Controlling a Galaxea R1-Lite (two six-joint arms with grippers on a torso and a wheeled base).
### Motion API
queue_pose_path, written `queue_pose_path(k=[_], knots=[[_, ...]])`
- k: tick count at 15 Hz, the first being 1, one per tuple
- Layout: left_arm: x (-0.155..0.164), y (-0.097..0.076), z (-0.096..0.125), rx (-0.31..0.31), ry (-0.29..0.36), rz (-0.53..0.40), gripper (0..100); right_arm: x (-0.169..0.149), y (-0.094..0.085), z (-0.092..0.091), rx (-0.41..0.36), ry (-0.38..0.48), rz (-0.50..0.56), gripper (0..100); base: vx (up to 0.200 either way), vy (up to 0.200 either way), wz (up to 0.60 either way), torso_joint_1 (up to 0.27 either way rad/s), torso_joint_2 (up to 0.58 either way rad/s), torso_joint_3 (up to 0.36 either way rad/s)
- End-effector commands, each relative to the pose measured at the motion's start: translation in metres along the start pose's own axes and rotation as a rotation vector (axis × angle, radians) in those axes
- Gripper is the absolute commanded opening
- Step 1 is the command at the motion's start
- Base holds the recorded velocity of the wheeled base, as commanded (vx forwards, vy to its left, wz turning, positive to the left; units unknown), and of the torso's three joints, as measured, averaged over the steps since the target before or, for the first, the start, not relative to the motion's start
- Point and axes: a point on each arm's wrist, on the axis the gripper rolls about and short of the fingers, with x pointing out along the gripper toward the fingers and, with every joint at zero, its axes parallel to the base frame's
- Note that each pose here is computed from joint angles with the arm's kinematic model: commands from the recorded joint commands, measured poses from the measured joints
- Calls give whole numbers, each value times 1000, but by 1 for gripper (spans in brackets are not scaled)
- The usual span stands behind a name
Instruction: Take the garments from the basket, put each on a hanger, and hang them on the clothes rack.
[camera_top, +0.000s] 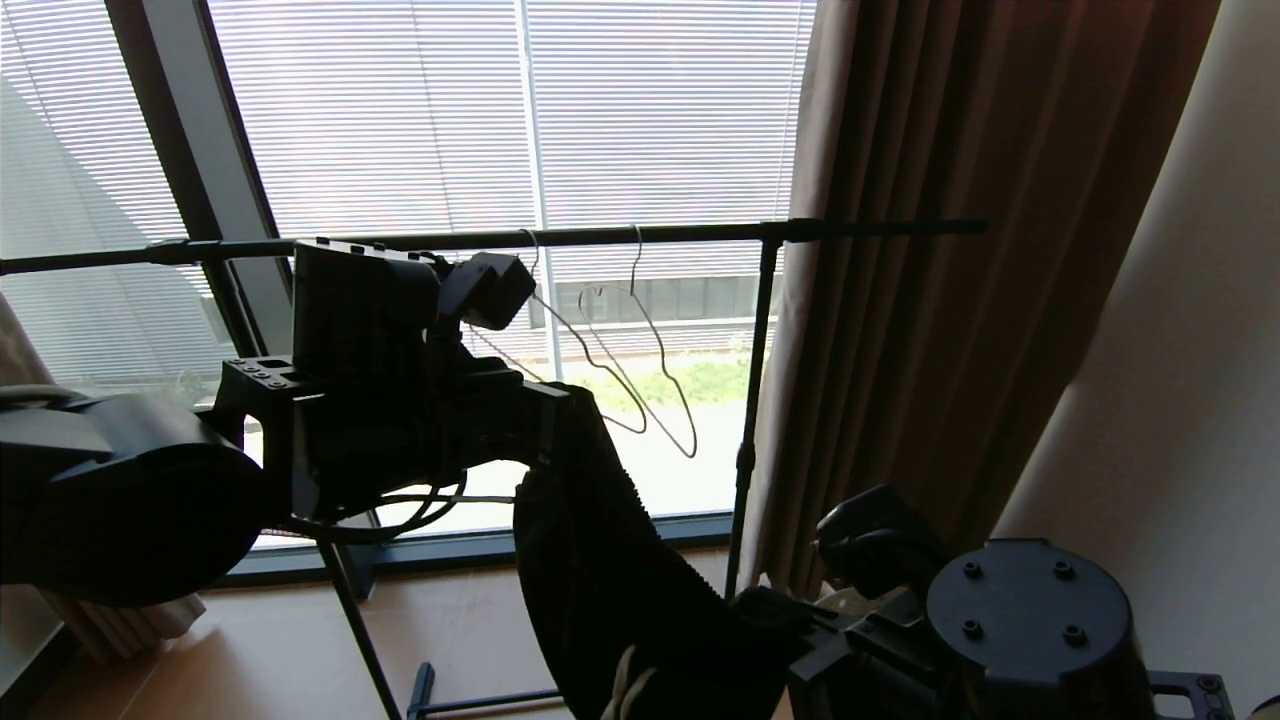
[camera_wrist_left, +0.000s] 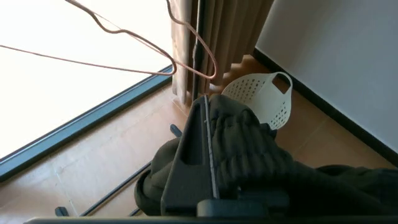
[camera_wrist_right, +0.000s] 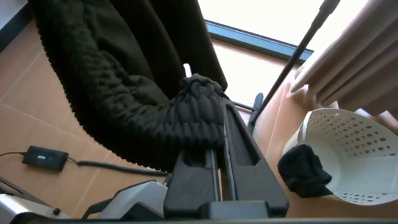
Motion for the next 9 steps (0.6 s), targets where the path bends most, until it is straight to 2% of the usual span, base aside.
queue_pose_path(k=[1, 2, 5, 7, 9], knots=[[-2, -3, 0, 3, 10, -8, 0, 8, 4, 0, 0, 0, -1, 0, 0, 0, 0, 0, 0, 0], [-8, -4, 3, 3, 7, -8, 0, 9, 3, -1, 0, -2, -4, 100, 0, 0, 0, 0, 0, 0], [-15, -5, 10, 11, -15, -8, 0, 12, -3, -8, -26, 29, -19, 100, 0, 0, 0, 0, 0, 0], [-16, -4, 22, 13, -43, -3, 0, 22, -1, -17, -73, 71, -25, 100, 0, 0, 0, 0, 0, 0], [-16, -4, 33, 12, -48, -1, 0, 25, 1, -18, -143, 75, 3, 100, 0, 0, 0, 0, 0, 0]])
